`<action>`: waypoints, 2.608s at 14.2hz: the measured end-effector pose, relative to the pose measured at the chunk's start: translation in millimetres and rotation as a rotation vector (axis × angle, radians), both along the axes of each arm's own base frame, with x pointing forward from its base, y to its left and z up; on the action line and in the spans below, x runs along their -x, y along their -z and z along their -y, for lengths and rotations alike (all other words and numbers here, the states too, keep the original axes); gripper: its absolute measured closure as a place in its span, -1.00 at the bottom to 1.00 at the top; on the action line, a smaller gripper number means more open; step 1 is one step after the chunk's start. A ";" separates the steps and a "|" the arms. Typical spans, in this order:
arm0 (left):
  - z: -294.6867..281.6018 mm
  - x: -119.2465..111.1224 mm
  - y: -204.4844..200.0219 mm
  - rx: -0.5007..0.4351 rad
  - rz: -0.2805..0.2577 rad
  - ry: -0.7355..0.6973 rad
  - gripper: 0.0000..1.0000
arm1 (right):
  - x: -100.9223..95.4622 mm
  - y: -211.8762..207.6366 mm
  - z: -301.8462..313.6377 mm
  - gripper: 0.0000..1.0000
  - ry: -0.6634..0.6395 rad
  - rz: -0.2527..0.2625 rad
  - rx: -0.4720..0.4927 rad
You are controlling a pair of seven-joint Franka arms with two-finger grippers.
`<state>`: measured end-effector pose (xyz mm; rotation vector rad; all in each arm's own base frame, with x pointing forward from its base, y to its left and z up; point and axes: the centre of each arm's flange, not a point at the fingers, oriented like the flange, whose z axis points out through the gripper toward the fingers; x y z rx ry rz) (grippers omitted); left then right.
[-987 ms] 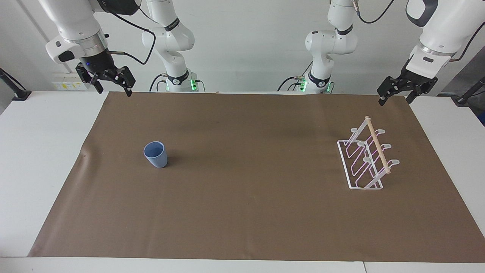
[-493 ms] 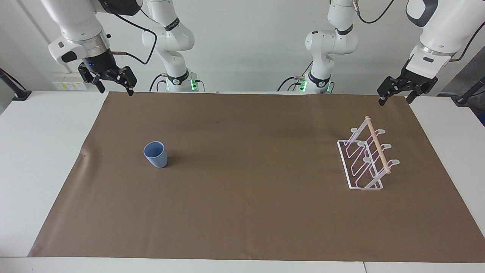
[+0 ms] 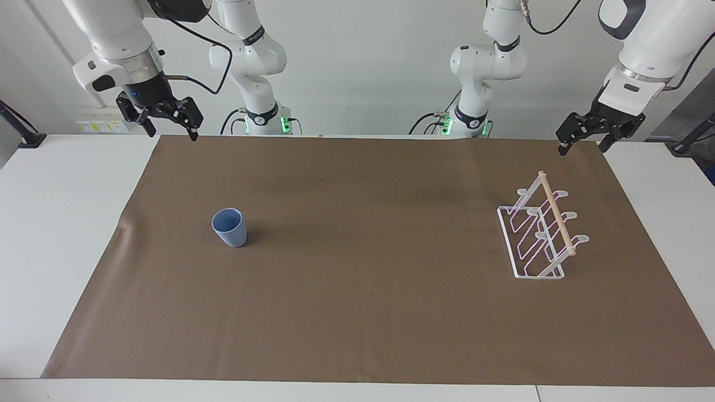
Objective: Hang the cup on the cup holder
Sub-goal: 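Move the right gripper toward the light blue cup, then grasp the blue cup rim with the right gripper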
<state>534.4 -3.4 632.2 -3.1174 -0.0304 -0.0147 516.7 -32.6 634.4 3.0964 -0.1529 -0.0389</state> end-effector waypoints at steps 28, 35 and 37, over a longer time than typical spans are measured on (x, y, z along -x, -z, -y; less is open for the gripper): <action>0.0 0.0 0.0 0.000 0.000 0.000 -1.00 | -53.6 263.0 -0.5 -1.00 -0.261 0.048 -0.079; 0.0 0.0 0.0 0.000 0.000 0.000 -1.00 | -52.0 266.2 -0.5 0.34 -0.278 0.046 -0.091; 0.0 0.0 0.0 0.000 0.000 0.000 -1.00 | -52.0 266.2 -0.4 0.78 -0.278 0.047 -0.091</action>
